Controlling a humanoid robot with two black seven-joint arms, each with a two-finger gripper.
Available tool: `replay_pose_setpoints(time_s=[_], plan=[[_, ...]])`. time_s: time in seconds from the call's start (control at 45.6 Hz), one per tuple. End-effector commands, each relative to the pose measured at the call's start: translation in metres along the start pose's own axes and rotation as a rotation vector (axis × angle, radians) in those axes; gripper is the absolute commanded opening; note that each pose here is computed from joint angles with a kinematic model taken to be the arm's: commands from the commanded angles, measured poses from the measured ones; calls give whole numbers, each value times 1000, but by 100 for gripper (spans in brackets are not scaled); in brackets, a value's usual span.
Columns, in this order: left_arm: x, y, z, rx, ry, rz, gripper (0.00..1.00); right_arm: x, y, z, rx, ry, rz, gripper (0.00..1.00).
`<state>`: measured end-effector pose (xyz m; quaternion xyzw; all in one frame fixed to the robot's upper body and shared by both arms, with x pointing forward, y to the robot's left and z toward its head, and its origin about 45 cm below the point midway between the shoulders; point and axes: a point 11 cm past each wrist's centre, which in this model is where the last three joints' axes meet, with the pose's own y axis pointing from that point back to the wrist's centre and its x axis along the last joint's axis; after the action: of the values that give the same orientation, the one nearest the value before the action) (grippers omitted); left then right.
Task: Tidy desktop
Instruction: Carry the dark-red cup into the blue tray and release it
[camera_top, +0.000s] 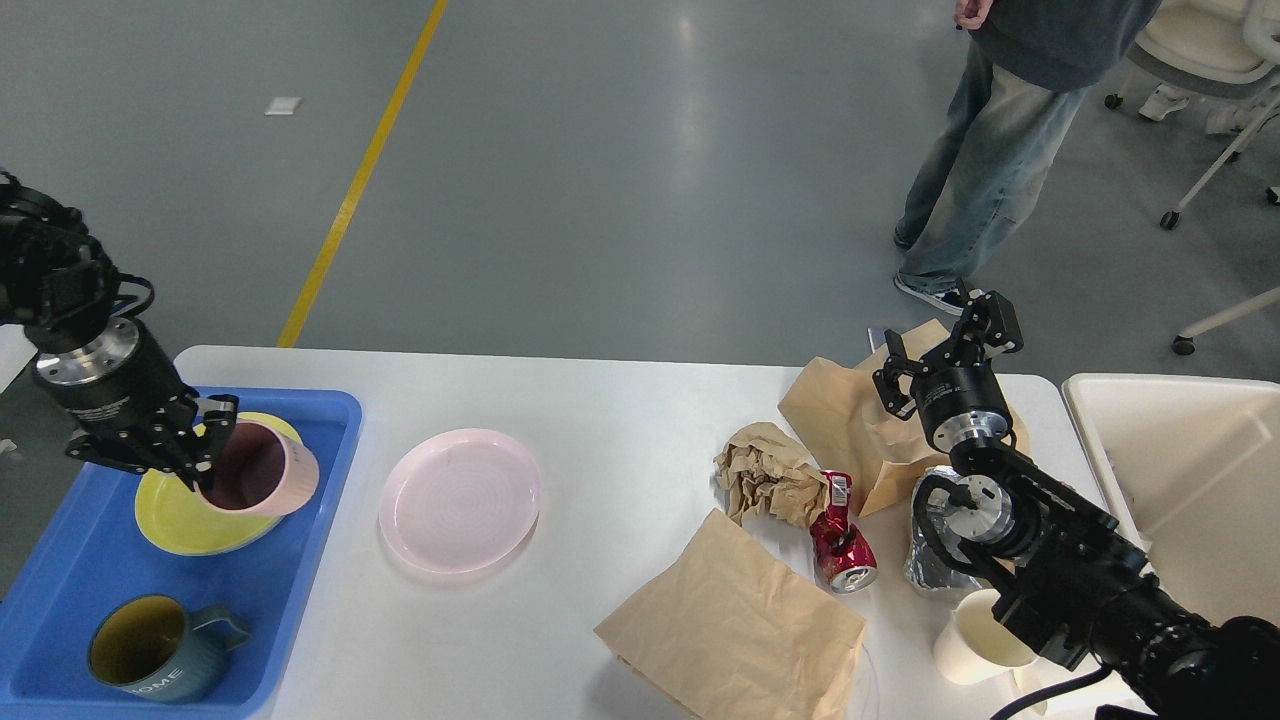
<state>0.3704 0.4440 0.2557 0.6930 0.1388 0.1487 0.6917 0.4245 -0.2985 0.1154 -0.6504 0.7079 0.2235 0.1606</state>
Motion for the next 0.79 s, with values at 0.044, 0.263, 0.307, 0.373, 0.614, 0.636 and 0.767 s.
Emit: replay_pose_setpoints(time_s=[0.044, 0.263, 0.307, 0.373, 0.614, 0.636, 0.767], plan=[[-8, -11, -36, 14, 74, -19, 3, 0, 0, 0, -1, 0, 1, 100], [-9, -16, -80, 50, 144, 0, 2, 0, 0, 0, -1, 0, 1, 100], [-8, -15, -86, 55, 154, 11, 3, 0, 0, 0, 0, 0, 0, 100], [-8, -16, -93, 65, 162, 16, 3, 0, 0, 0, -1, 0, 1, 100], [-19, -30, -112, 102, 183, -19, 5, 0, 0, 0, 0, 0, 0, 100], [-21, -32, -115, 105, 187, -23, 5, 0, 0, 0, -1, 0, 1, 100], [-26, -37, -123, 117, 198, -36, 5, 0, 0, 0, -1, 0, 0, 100]])
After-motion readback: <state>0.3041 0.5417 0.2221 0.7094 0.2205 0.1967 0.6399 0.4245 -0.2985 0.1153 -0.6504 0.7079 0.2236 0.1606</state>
